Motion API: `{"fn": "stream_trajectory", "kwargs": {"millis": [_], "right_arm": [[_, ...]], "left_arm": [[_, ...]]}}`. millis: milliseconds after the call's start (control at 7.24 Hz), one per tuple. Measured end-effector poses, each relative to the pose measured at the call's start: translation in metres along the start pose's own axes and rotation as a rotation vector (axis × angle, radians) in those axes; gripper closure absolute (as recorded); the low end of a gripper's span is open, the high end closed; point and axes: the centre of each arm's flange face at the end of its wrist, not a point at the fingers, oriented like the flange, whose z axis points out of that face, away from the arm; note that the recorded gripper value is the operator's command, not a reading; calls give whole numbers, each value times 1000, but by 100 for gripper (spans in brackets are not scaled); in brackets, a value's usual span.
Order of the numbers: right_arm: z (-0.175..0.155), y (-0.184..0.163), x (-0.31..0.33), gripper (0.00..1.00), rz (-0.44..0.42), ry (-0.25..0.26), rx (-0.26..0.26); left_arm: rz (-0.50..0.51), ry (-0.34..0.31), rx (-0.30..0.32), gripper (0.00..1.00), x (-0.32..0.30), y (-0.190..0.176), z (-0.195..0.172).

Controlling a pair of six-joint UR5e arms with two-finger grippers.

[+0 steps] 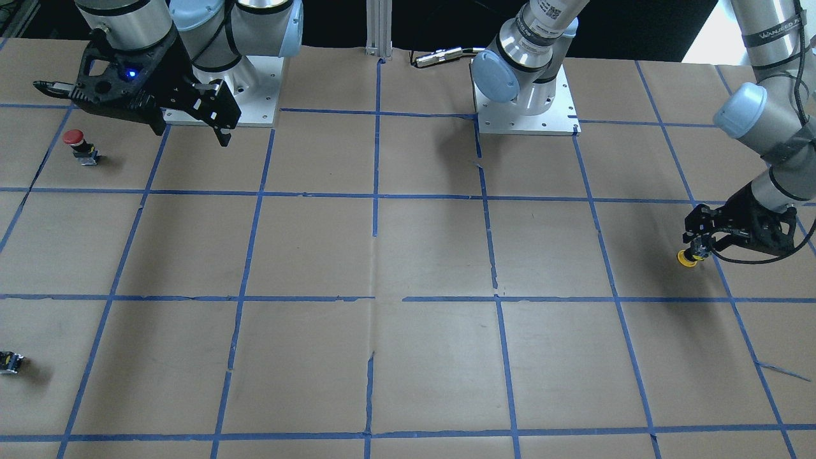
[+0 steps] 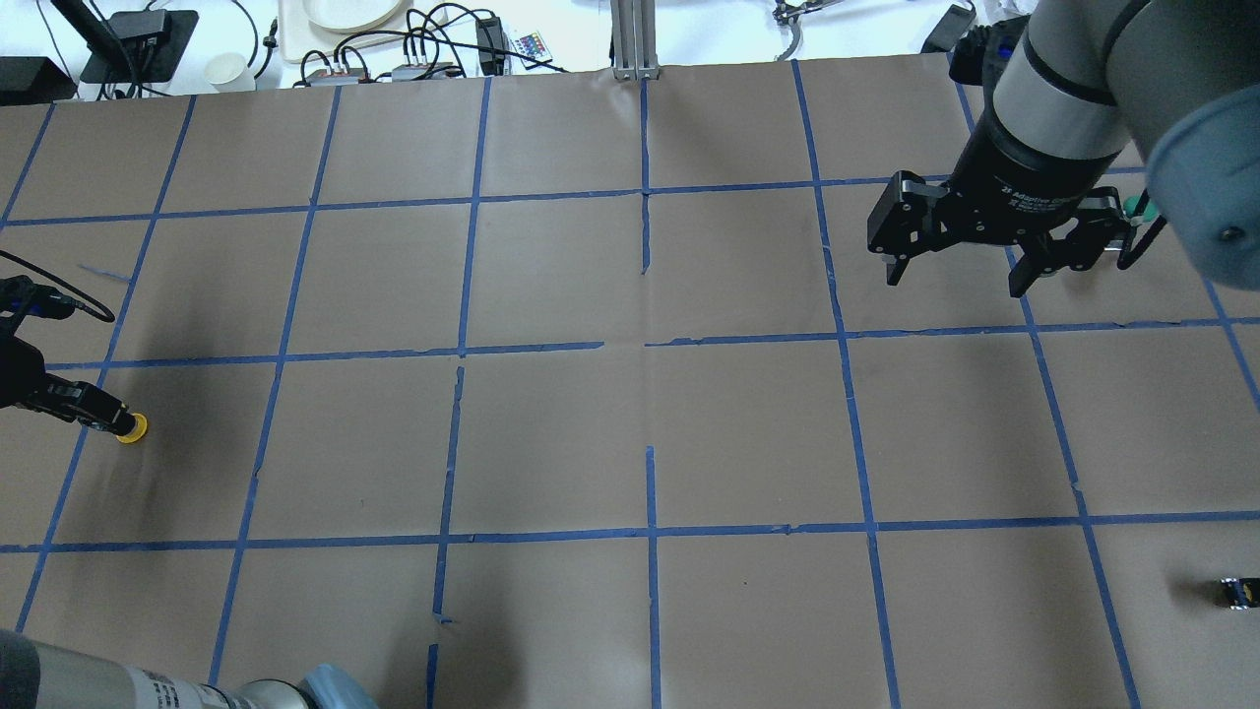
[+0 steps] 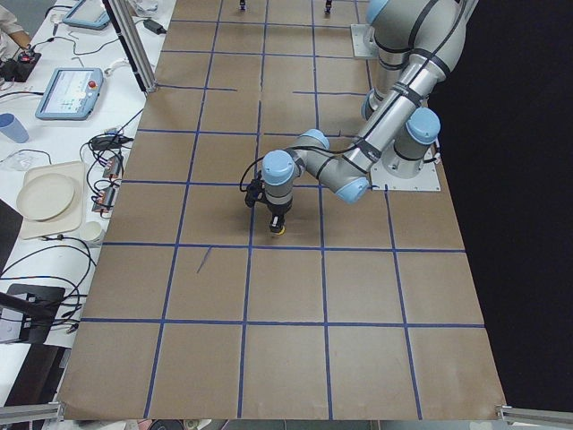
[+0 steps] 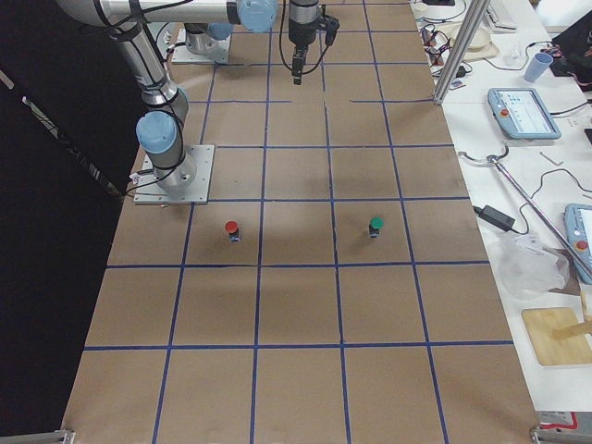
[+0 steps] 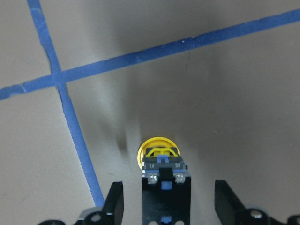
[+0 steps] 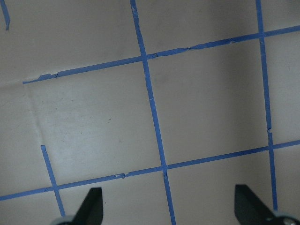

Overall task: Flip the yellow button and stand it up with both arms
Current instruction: 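Close the left gripper on the yellow button's black base, then lift the yellow button and carry it up toward the table center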

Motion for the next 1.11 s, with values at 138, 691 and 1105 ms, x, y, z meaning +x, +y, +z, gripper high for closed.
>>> {"fn": "stream_trajectory", "kwargs": {"millis": [138,691,1105], "right_arm": [[0,0,0,0,0,0,0],[-1,0,0,0,0,1,5],[1,-2,0,0,2,1,-1]], "left_arm": [[13,-3,1,70,1,-1,-1],[41,-34,18,79,9,-6,-19],[15,94,78,79,97,-29,-81]]}}
